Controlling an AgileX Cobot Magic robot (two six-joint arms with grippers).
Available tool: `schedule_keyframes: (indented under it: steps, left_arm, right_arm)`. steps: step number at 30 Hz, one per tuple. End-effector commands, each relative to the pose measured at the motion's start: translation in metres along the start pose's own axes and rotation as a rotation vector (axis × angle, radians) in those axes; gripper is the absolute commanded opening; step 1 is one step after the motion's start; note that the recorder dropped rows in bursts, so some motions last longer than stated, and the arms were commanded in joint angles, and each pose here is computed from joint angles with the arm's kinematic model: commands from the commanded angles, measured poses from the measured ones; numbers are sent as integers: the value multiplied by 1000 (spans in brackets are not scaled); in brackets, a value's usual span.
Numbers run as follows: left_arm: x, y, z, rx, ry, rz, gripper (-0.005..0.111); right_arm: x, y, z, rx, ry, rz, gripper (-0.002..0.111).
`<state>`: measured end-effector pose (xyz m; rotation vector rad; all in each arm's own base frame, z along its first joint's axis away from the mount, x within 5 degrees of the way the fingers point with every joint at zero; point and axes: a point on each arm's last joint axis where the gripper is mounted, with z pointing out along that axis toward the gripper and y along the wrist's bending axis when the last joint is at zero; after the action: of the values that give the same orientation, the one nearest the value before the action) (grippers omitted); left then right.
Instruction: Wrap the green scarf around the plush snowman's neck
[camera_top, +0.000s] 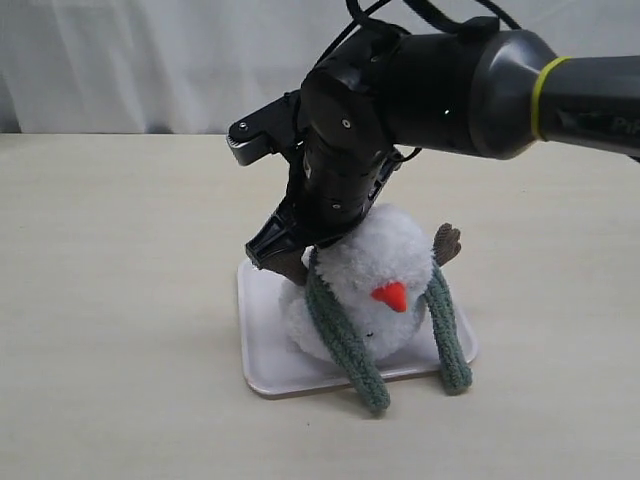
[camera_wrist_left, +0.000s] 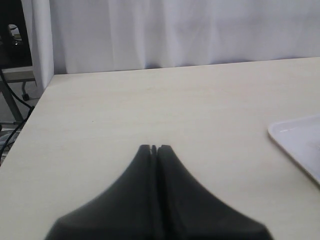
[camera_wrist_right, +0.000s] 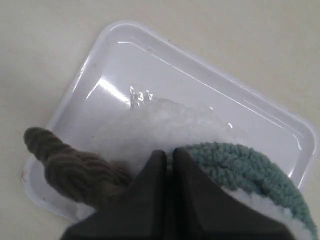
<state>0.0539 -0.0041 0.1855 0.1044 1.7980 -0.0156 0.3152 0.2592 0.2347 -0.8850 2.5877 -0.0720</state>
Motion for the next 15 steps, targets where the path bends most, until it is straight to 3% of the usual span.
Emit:
schedule_keyframes:
  steps: [1,15]
  left_arm:
    - [0,0,0,1,-9,-6,0]
    - [0,0,0,1,-9,-6,0]
  right_arm:
    - [1,0,13,-4,36,-6,4]
    - [3,-4,-3,2,40,1,4]
